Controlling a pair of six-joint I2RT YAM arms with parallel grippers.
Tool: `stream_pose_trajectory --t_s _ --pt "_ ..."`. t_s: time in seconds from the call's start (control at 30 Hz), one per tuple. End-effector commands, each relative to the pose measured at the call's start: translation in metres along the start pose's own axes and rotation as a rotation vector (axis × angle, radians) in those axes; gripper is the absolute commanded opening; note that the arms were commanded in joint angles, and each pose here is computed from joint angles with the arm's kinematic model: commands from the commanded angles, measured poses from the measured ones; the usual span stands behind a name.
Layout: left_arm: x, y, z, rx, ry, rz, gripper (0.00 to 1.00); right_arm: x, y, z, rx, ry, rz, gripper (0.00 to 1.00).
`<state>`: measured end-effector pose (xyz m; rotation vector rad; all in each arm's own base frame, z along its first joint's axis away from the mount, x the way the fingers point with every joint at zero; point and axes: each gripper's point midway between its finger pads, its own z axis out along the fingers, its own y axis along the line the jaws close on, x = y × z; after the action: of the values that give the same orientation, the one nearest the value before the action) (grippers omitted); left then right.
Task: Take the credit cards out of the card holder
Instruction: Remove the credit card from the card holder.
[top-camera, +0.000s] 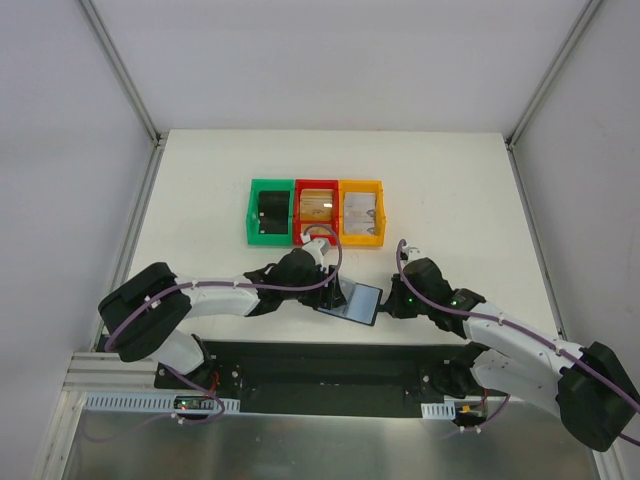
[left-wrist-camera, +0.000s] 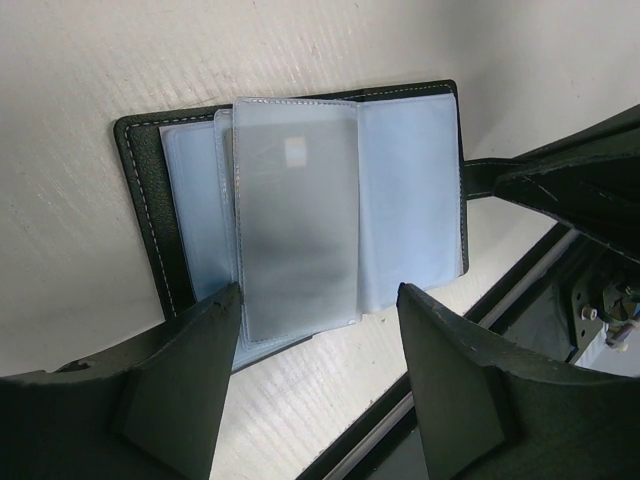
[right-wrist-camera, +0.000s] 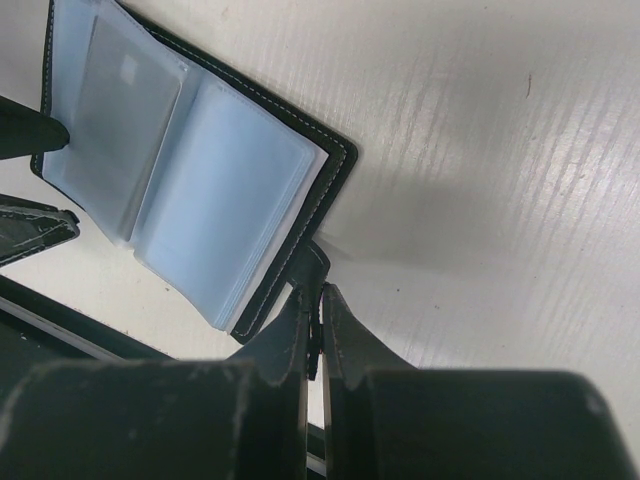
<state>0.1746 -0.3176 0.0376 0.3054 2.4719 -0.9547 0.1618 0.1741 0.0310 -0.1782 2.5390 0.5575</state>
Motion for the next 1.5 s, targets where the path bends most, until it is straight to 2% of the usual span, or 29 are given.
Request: stream_pose_trajectory --t_s 0.0,0.37,0.57,0.83,1.27,1.47 --pt "-0.006 -0.016 0.002 0.056 -0.003 -0.007 0.63 -0.003 0.003 0.000 -0.015 -0.013 -0.001 0.00" --pt "-0.018 -0.025 -0.009 0.082 -0.059 0.008 0.63 -0.004 0.003 -0.001 -0.016 -0.018 0.000 0.00" --pt "-0.016 -0.032 -0.006 0.107 -0.031 0.011 0.63 -0.004 0.004 0.000 -0.020 -0.018 0.000 0.00" --pt "-0.023 -0.015 -0.009 0.021 -0.091 0.003 0.64 -0.002 0.003 0.000 -0.019 -0.014 0.003 0.00" --pt "-0.011 -0.019 0.003 0.045 -0.003 0.017 0.63 -0.004 0.005 0.000 -0.025 -0.016 0.003 0.00" --pt "-0.011 -0.012 0.002 0.011 -0.025 0.005 0.63 -0.004 0.006 -0.001 -0.025 -0.018 0.002 0.00"
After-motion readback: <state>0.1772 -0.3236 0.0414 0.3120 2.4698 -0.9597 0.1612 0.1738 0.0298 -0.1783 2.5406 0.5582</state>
